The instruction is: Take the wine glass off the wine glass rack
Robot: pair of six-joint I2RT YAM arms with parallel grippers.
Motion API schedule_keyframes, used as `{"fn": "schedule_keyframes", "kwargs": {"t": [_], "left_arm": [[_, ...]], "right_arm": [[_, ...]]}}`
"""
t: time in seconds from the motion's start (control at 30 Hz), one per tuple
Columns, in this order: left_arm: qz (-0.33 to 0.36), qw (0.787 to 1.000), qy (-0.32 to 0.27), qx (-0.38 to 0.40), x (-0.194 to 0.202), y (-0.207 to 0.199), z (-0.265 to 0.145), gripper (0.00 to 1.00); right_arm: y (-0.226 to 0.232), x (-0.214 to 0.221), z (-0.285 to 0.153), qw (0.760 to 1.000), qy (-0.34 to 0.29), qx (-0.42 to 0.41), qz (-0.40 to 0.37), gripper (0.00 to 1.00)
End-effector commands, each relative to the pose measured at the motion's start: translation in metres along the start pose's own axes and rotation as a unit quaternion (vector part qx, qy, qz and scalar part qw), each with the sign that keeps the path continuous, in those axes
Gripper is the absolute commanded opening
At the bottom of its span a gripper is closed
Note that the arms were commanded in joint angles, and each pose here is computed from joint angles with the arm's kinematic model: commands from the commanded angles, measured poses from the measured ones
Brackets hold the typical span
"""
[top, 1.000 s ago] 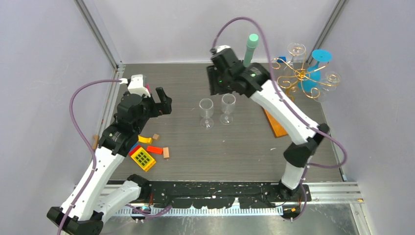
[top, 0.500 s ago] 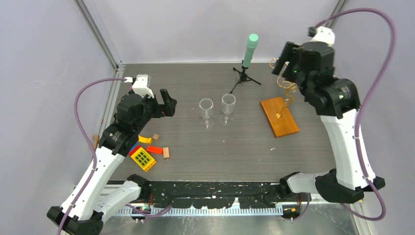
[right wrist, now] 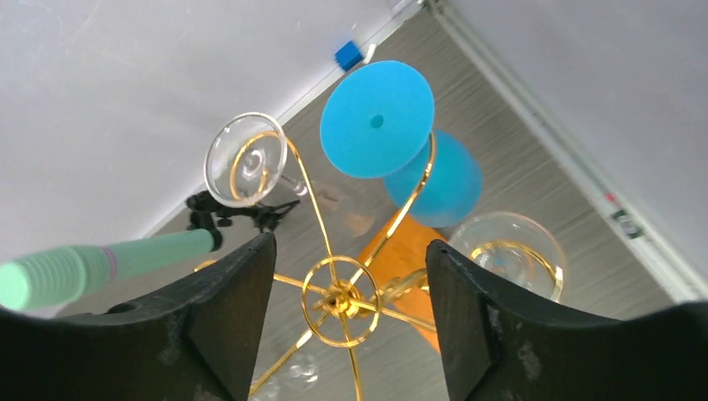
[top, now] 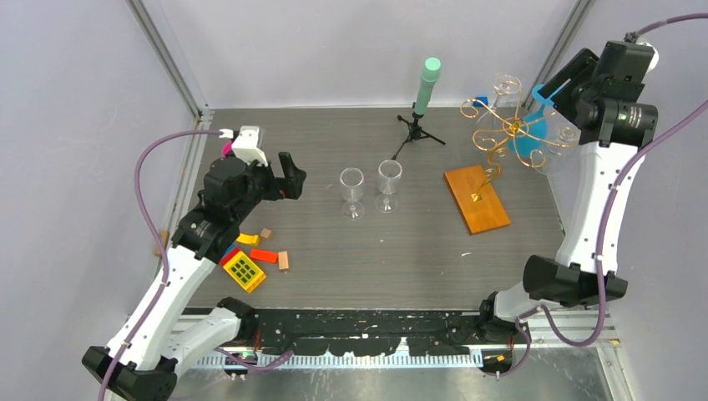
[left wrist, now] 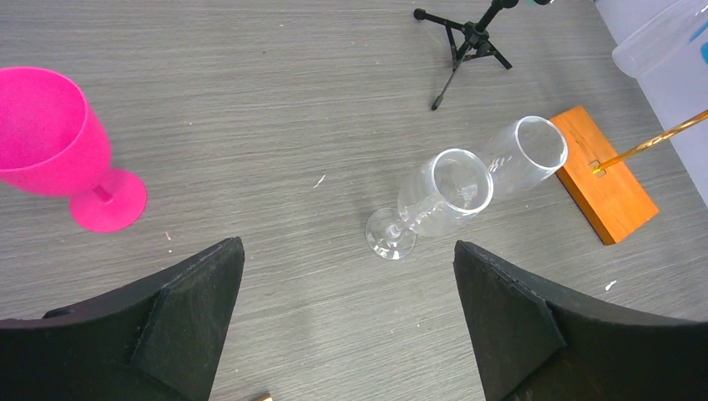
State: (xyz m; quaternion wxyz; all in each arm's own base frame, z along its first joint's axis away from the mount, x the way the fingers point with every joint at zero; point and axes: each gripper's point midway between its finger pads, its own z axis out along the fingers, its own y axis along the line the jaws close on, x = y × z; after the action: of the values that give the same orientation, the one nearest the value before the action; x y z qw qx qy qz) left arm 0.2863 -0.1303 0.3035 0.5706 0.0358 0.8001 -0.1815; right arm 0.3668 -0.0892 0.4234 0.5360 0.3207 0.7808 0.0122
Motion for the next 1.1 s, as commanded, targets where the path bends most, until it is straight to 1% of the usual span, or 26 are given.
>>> {"fn": "schedule_keyframes", "kwargs": {"t": [0.0, 0.1, 0.17, 0.33, 0.5, 0.6, 0.9, 1.07], "left_arm": [[0.011, 1.000, -0.020, 0.016, -0.010, -0.006, 0.004, 1.00], [0.014, 1.000, -0.018, 0.015, -0.008, -0.005, 0.004, 1.00], [0.015, 1.000, -0.017, 0.014, -0.007, -0.005, 0.005, 1.00], [0.018, 1.000, -0.018, 0.009, -0.008, -0.003, 0.005, 1.00], [0.025, 0.999, -0.025, -0.014, -0.012, 0.006, 0.000, 1.00], [0.026, 0.999, -0.032, -0.019, -0.015, 0.008, -0.004, 1.00], [0.025, 0.999, -0.041, -0.026, -0.018, 0.010, -0.007, 1.00], [0.024, 0.999, -0.041, -0.025, -0.018, 0.010, -0.007, 1.00]], "right_arm": [[0.040, -0.002, 0.010, 0.991, 0.038, -0.112, 0.059, 0.67], [0.050, -0.001, 0.023, 0.986, 0.047, -0.136, 0.087, 0.59], [0.055, -0.001, 0.030, 0.982, 0.045, -0.150, 0.104, 0.56], [0.060, 0.003, 0.047, 0.977, 0.051, -0.156, 0.136, 0.52], [0.065, 0.005, 0.061, 0.968, 0.058, -0.165, 0.178, 0.43], [0.066, 0.009, 0.073, 0.964, 0.065, -0.164, 0.197, 0.39], [0.059, 0.017, 0.087, 0.964, 0.072, -0.142, 0.213, 0.39], [0.059, 0.022, 0.093, 0.964, 0.077, -0.142, 0.213, 0.41]]}}
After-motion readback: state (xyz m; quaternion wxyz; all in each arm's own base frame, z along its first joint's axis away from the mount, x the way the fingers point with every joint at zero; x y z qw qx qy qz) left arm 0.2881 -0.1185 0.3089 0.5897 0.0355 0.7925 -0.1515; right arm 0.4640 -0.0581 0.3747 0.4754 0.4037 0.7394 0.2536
